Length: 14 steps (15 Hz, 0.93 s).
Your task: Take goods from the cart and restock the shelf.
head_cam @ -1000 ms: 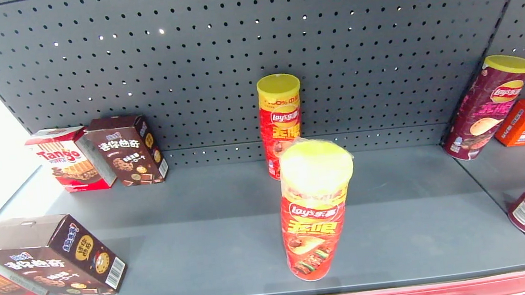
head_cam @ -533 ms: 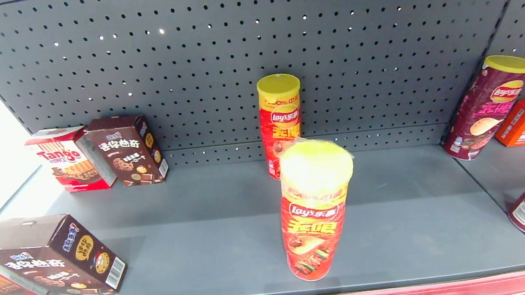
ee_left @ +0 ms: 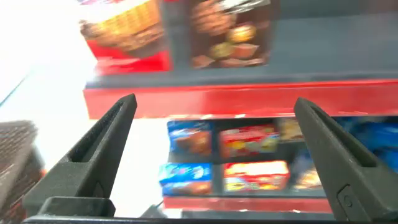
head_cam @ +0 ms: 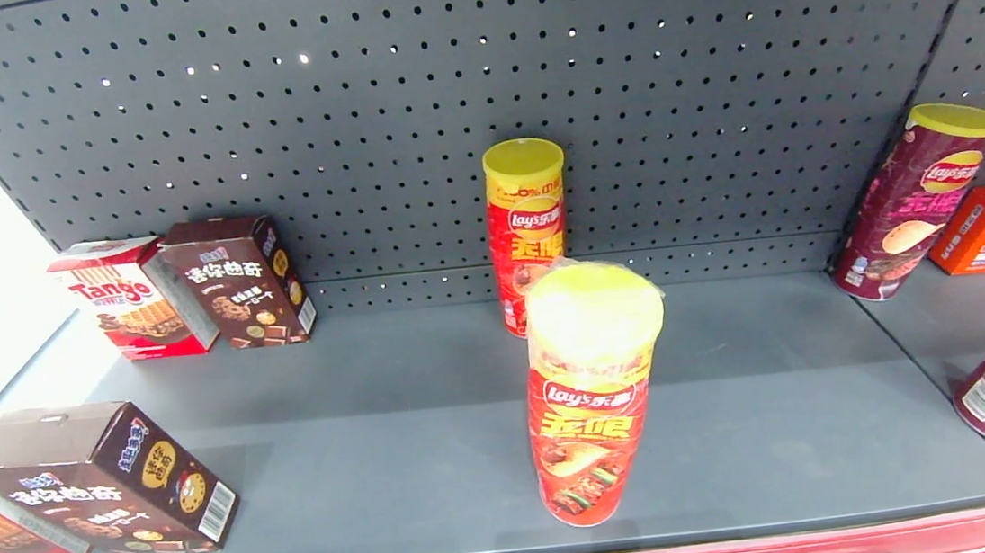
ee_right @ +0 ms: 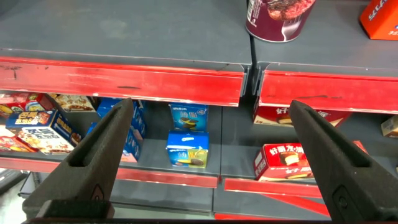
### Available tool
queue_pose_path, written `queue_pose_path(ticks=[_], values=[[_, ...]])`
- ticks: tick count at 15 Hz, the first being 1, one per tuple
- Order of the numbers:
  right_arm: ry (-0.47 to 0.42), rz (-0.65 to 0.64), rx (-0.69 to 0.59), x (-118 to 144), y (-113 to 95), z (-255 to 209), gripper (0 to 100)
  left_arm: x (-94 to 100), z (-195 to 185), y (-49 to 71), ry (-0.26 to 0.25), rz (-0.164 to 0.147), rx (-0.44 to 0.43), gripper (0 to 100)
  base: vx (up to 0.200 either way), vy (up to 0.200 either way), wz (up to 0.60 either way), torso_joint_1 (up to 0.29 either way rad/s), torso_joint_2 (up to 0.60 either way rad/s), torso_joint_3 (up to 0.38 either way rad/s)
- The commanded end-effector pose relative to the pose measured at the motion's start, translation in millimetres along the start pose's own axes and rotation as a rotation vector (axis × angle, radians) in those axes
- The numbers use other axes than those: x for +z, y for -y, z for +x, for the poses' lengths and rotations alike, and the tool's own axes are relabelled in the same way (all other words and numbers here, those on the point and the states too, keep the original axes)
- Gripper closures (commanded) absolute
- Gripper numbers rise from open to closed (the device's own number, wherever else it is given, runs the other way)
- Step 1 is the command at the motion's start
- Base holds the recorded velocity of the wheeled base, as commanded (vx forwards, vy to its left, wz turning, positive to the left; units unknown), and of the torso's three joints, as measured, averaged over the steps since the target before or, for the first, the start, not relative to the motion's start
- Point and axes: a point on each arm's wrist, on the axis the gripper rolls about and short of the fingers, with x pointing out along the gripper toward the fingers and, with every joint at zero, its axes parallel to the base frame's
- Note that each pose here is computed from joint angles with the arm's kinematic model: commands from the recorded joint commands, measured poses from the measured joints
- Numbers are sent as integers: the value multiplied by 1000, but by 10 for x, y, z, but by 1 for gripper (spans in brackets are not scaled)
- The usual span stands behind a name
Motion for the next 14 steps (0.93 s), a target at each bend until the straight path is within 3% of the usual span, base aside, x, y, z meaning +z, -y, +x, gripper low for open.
queue_pose_path(ticks=[1,4,10,11,12,13,14], values=[[-2,0,0,0,0,1,0,-9,5,12,-12,-8,-53,0,0,0,0,0,0,0],[-2,0,0,0,0,1,0,-7,5,22,-11,-33,-98,0,0,0,0,0,0,0],[5,-15,66,1,-11,-2,0,-8,4,28,-11,-25,-130,0,0,0,0,0,0,0],[33,-33,157,132,-19,-21,0,-5,3,28,-10,-24,-133,0,0,0,0,0,0,0],[62,-10,161,400,-20,-42,0,-8,4,29,-11,-24,-131,0,0,0,0,0,0,0],[-37,83,186,897,-50,179,0,-6,4,28,-9,-19,-130,0,0,0,0,0,0,0],[-29,57,295,1049,-82,250,0,-8,4,28,-9,-1,-130,0,0,0,0,0,0,0]])
